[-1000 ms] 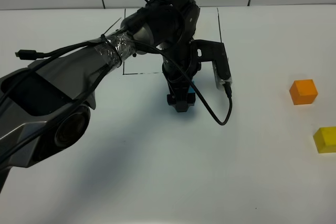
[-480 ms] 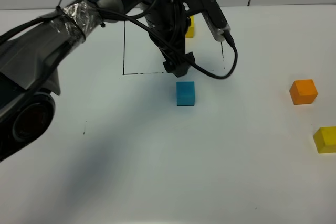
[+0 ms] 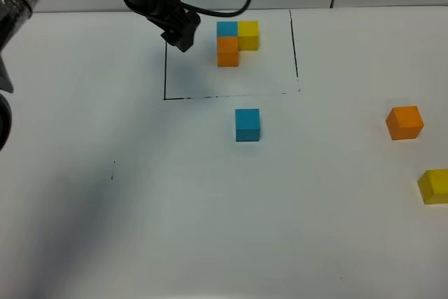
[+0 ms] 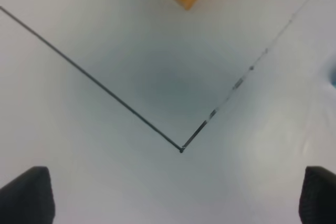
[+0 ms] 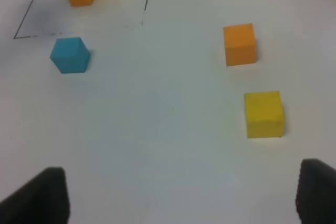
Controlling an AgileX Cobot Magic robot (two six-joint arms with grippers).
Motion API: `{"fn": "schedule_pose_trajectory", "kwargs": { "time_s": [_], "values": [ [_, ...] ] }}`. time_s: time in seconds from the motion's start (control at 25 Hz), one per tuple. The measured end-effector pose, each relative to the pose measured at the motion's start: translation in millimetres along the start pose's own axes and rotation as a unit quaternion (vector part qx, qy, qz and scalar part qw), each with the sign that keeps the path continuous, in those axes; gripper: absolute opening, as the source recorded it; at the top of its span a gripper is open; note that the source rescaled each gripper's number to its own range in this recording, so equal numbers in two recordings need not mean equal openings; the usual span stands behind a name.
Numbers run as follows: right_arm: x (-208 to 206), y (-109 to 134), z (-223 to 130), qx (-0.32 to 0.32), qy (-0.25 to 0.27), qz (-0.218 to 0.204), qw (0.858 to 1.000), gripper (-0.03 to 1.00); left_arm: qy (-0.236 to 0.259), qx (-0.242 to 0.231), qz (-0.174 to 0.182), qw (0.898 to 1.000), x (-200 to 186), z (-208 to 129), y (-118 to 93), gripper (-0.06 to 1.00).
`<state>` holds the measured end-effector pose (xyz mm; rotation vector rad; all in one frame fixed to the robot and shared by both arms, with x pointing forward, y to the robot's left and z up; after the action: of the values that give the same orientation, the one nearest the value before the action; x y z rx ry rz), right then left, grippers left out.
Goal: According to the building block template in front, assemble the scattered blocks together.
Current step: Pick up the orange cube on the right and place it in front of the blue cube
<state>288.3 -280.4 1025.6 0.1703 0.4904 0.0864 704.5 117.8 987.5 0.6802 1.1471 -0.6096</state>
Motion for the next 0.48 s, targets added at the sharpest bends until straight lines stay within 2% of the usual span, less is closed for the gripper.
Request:
{"fn": "schedule_pose_trajectory", "kwargs": {
  "time_s": [0.28, 0.48],
  "values": [
    [0.0, 0.1, 0.0, 0.0, 0.0, 0.0, 1.0, 0.75, -0.026, -0.098, 0.032, 0.994, -40.7, -26.2, 47.2, 0.94],
    [0.0, 0.1, 0.0, 0.0, 0.0, 0.0, 1.0, 0.75, -0.021, -0.153, 0.047, 0.987, -72.0, -67.8, 70.7, 0.93]
  ]
}}
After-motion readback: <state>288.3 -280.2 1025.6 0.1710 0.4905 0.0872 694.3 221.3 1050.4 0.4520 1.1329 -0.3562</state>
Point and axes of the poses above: a point on each arm's last joint axis where the gripper is mounted, x pointing out along that axis toward the gripper, y along the wrist's bending axis when the last joint is at zero, z = x × y, the point moved 6 cm from there along x, pointing out along that axis toward the gripper, and after that the axes turned 4 degrees about x, right-handed, at the moved point
